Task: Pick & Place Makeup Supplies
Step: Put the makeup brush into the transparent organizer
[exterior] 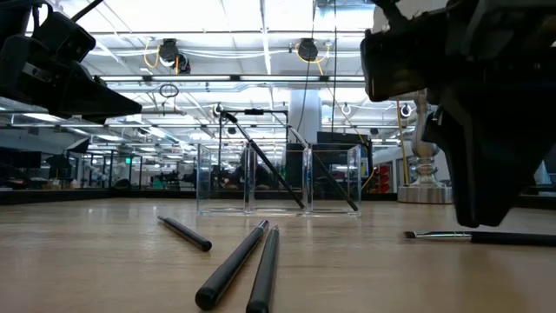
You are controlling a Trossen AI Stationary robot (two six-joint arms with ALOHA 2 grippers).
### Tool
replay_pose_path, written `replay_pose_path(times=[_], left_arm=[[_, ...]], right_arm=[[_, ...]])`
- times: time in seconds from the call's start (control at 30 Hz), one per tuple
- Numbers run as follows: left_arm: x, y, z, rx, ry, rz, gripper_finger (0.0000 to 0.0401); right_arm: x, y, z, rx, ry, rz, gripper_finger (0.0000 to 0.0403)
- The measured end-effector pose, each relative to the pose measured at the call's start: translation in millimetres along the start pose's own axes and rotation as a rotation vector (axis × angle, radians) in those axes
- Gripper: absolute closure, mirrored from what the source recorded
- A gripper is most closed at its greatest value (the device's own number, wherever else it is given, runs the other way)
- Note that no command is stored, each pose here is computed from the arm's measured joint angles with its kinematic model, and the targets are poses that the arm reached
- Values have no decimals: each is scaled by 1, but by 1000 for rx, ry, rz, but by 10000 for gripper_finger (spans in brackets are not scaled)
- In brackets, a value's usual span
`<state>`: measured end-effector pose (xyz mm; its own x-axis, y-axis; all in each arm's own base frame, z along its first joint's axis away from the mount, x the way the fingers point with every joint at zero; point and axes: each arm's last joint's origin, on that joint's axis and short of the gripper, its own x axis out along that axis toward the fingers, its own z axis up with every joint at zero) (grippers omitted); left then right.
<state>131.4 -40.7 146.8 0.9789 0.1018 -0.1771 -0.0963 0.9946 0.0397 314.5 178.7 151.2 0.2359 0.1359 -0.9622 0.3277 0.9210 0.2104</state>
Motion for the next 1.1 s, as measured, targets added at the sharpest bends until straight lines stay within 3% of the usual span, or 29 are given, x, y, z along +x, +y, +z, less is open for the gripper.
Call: replay_pose_path(times=[0.23, 0.33, 0.67, 1.1], left_arm=[[0, 0, 0, 0, 0, 0, 350], [0, 0, 0, 0, 0, 0, 350], [0, 0, 0, -1, -1, 0, 350], [0, 0, -1, 0, 7, 1, 350]], right_arm=[[27, -2, -3, 19, 77, -31, 276], [40, -9, -9, 56, 151, -108, 277], [48, -16, -15, 104, 216, -191, 278], [57, -15, -25, -18, 260, -232, 324]])
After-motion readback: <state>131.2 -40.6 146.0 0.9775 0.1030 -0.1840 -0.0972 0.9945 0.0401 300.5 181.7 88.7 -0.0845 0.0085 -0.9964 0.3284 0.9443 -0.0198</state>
